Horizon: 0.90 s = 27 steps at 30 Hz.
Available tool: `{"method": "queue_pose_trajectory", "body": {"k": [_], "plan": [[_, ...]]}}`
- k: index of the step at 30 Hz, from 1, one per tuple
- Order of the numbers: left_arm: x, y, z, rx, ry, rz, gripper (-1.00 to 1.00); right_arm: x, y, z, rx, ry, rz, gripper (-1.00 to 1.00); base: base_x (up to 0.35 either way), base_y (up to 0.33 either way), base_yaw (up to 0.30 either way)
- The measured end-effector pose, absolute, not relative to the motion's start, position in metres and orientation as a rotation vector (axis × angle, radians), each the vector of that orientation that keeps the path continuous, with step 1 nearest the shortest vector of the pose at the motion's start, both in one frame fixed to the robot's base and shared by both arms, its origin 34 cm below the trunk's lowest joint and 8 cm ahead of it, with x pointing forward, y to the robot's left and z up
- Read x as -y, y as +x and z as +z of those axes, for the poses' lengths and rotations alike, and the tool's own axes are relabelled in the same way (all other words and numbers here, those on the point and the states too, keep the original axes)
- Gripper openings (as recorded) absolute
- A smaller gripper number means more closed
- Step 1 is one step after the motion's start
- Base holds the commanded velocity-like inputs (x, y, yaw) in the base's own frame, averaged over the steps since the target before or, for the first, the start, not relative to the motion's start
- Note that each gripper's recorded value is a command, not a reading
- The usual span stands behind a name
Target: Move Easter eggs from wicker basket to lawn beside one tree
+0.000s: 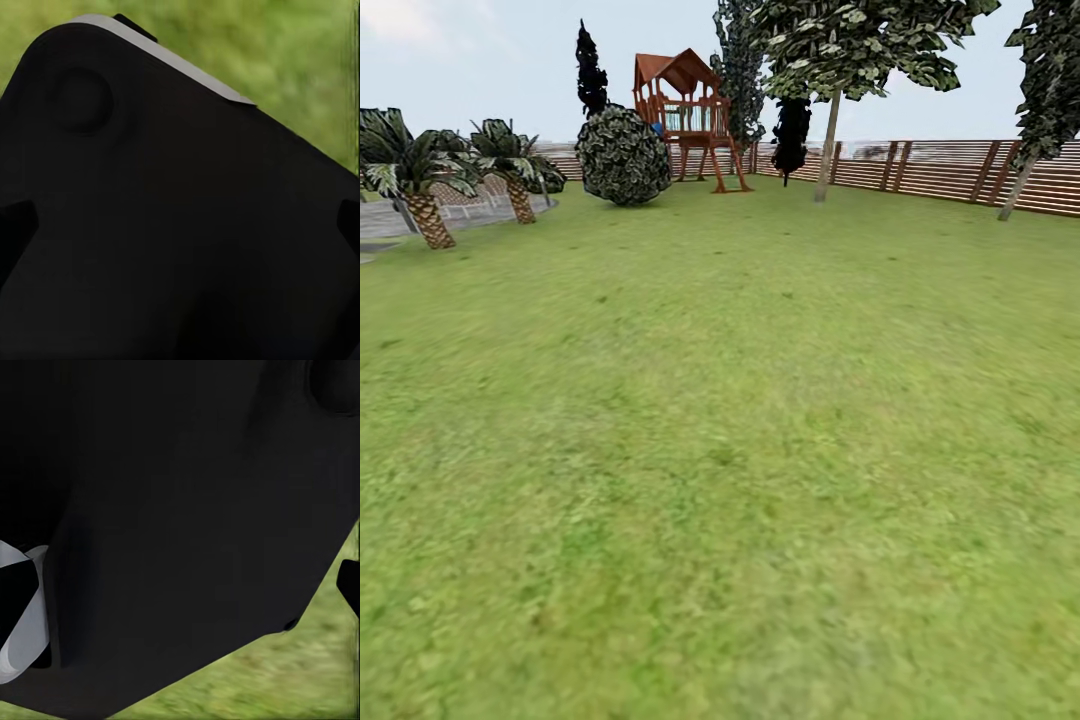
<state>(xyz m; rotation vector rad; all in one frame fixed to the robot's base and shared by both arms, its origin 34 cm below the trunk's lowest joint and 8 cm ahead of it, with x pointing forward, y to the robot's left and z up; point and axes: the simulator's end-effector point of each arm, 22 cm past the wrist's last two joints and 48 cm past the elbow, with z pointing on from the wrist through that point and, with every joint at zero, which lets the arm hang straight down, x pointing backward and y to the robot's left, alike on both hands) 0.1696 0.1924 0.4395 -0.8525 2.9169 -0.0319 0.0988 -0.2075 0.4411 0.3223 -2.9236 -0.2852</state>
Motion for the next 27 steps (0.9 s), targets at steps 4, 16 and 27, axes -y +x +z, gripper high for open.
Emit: {"method": "queue_pose_trajectory", "body": {"k": [4,16,27], "plan": [[-0.1924,0.1696,0.4395,-2.917,-0.852,-0.032,1.0,0.2074,0.0988,0.4411,2.924,0.322,-0.286,1.0,0.333,-0.122,0.0],[-0.1924,0.1696,0.4395,-2.917,-0.85,-0.032,1.0,0.2075,0.0988,0.4411,2.924,0.322,-0.285,1.0,0.333,-0.122,0.0],[-0.1923,0.1697,0.4395,-2.918,-0.848,-0.032,1.0,0.2075,0.0988,0.4411,2.924,0.322,-0.285,1.0,0.333,-0.122,0.0]]}}
